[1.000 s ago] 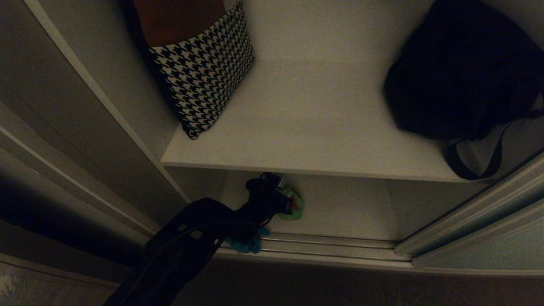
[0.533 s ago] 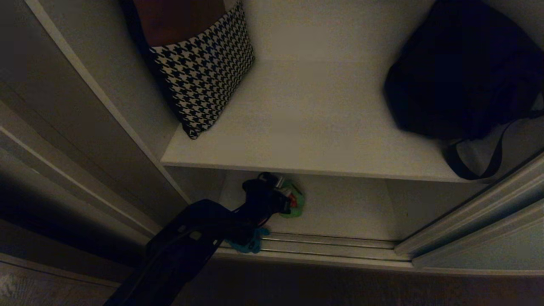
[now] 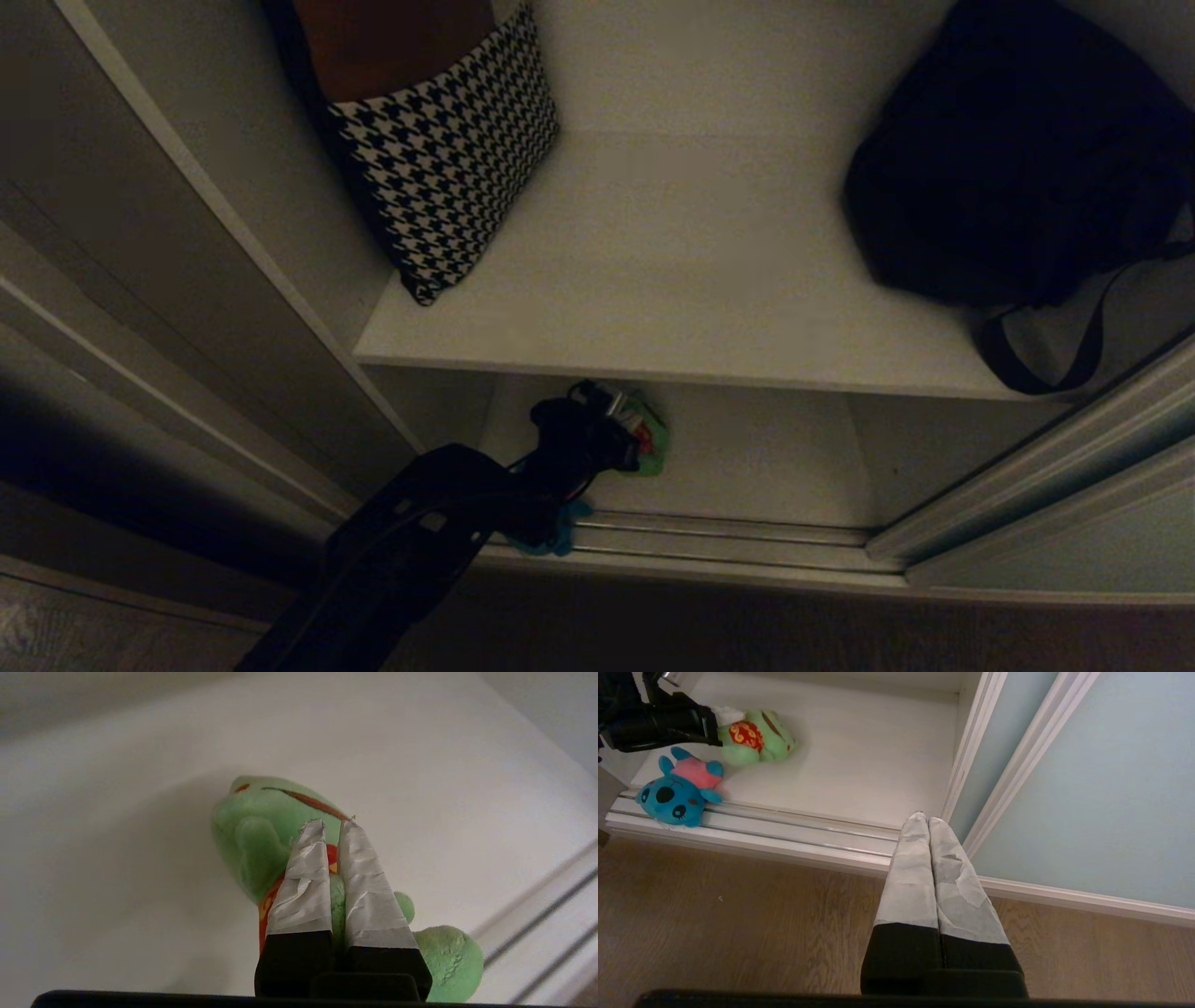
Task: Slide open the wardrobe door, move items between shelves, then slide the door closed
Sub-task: Place the green doll on the lower shelf
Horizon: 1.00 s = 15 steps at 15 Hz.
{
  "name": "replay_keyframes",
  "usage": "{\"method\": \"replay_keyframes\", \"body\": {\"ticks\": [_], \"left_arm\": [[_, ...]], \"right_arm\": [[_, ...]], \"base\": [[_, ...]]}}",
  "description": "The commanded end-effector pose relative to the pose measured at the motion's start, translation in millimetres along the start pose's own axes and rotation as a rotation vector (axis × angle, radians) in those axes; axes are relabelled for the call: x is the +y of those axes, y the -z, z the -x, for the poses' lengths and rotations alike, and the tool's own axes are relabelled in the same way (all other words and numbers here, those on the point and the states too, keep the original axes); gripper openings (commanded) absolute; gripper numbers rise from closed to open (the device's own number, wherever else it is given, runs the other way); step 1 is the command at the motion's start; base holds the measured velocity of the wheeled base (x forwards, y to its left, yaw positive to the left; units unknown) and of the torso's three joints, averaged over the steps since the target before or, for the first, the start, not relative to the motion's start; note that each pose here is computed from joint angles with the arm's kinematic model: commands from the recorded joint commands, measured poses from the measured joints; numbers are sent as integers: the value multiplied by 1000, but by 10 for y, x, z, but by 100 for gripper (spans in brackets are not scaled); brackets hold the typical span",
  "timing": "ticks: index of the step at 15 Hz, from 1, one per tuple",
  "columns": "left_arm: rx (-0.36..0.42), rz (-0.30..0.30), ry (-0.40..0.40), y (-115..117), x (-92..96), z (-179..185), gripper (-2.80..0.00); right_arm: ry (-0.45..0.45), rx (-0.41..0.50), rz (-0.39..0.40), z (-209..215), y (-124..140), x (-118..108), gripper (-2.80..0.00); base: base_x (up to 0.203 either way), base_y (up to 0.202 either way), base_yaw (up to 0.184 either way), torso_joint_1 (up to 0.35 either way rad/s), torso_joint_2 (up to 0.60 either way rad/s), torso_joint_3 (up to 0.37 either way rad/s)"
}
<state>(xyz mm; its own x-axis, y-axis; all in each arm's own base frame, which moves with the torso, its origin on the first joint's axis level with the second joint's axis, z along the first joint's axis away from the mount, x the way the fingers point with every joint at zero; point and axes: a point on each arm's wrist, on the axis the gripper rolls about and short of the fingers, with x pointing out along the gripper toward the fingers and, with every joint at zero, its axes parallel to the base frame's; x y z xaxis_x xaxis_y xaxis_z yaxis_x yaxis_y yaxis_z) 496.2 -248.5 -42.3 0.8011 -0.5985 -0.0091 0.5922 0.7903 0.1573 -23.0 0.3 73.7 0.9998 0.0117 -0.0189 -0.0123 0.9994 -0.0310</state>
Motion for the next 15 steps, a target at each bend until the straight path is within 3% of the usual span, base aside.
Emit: {"method": "replay_keyframes", "body": {"ticks": [1, 2, 3, 4, 7, 11, 13, 15], "left_arm": [[-8, -3, -7, 45, 24, 10, -280], [-5, -2, -6, 49, 32, 12, -280], [1, 0, -9, 59, 55, 17, -84], [9, 3, -8, 73, 61, 17, 0], [100, 37, 48, 159, 71, 19, 0], [81, 36, 54, 126, 146, 30, 0], [44, 39, 30, -112, 245, 27, 0], [-2, 96, -29, -496, 330, 36, 0]], "right_arm": [[-1, -1, 0, 0, 1, 0, -280], [-2, 0, 1, 0, 1, 0, -280], [-1, 1, 1, 0, 2, 0, -280], [-2, -1, 1, 0, 1, 0, -280], [-1, -1, 1, 0, 1, 0, -280], [-1, 0, 0, 0, 1, 0, -280], [-1, 1, -1, -1, 4, 0, -280], [-1, 1, 1, 0, 4, 0, -280]], "base": [[0, 0, 0, 0, 0, 0], [0, 0, 0, 0, 0, 0], [0, 0, 0, 0, 0, 0], [0, 0, 0, 0, 0, 0], [0, 0, 0, 0, 0, 0], [0, 0, 0, 0, 0, 0], [0, 0, 0, 0, 0, 0], [0, 0, 0, 0, 0, 0]]}}
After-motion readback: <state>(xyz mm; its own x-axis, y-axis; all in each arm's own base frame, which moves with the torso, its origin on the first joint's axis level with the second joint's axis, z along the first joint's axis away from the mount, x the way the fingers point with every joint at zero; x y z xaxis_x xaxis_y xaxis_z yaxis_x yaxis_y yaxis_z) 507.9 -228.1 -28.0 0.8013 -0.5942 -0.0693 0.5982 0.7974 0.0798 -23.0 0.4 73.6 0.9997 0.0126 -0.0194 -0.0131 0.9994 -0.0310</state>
